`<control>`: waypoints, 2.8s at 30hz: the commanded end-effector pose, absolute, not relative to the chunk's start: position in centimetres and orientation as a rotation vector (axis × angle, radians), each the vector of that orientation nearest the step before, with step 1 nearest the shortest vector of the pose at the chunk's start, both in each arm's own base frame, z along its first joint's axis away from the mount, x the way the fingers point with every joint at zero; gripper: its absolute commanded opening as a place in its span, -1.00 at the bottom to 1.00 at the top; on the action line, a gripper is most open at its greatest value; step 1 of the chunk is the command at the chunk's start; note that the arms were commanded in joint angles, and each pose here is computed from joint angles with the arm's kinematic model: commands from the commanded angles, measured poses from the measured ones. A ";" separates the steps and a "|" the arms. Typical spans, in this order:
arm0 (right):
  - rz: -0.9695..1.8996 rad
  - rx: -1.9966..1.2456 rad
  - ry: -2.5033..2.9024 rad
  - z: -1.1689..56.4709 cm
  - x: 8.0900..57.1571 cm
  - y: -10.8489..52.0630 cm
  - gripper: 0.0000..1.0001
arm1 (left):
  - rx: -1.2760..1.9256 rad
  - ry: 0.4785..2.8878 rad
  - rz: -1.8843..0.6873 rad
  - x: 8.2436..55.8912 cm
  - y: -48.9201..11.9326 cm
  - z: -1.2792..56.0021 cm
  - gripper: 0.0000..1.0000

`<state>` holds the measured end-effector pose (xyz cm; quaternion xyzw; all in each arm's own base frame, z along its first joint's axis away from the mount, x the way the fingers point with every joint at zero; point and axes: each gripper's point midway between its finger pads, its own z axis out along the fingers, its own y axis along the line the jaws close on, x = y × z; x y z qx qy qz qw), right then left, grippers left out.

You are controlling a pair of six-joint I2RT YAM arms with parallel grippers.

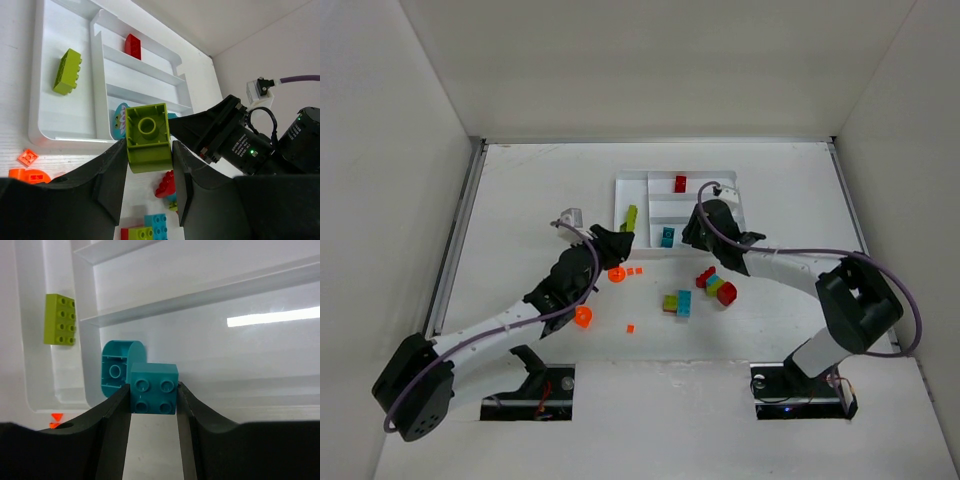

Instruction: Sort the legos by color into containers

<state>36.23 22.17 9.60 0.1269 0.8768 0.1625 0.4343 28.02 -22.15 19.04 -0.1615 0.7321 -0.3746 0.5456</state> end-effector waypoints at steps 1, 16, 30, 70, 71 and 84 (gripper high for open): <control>0.364 0.290 2.170 10.4 37.7 21.9 -0.06 | -0.359 1.664 -0.876 29.5 -22.4 21.8 -0.66; 0.446 0.233 2.012 15.2 31.8 20.9 -0.10 | -0.246 1.831 -0.586 37.2 -23.9 16.1 -0.65; 0.313 0.244 2.096 12.1 23.2 16.3 0.28 | -0.085 1.982 -0.328 39.5 -26.0 9.7 -0.40; 0.358 -0.239 2.134 6.0 29.7 43.3 0.16 | -0.702 2.113 -0.223 19.1 -6.8 7.3 0.16; 0.344 -0.234 2.134 5.8 30.0 43.3 0.17 | -0.700 2.122 -0.208 18.9 -6.7 7.2 0.16; 0.261 -0.211 2.142 4.2 30.9 42.5 -0.32 | -0.575 2.220 -0.162 16.5 -8.2 6.6 0.14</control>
